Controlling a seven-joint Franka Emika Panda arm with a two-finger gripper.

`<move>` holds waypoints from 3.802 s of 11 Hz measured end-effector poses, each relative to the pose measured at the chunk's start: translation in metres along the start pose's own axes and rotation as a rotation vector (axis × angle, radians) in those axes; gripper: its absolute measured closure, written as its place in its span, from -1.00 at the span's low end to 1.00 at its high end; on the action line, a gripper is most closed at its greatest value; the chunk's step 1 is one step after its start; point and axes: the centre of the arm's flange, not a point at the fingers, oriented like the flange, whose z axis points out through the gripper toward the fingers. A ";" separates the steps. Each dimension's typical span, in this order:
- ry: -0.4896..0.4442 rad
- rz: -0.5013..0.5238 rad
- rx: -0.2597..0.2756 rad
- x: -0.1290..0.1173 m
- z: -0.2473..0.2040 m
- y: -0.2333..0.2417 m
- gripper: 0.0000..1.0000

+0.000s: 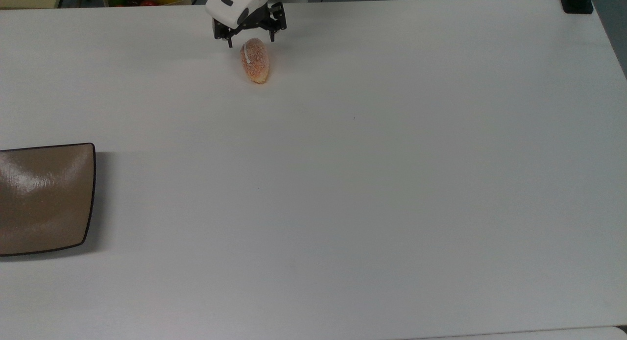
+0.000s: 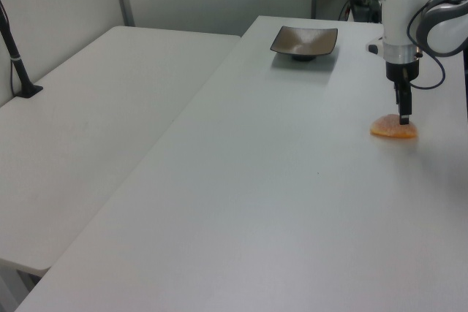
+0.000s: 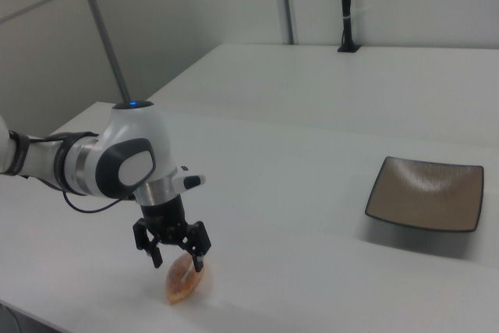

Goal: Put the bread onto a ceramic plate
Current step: 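Move the open gripper over the bread roll and lower it, then close the gripper on the bread roll, then lift the bread roll and carry it over the brown plate, then lower the bread roll onto the plate and open the gripper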

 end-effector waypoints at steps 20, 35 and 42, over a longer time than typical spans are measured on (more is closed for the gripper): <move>0.004 0.006 -0.026 0.025 0.001 0.018 0.56; 0.276 0.175 -0.078 0.095 -0.121 0.269 0.51; 0.489 0.266 -0.189 0.135 -0.064 0.353 0.51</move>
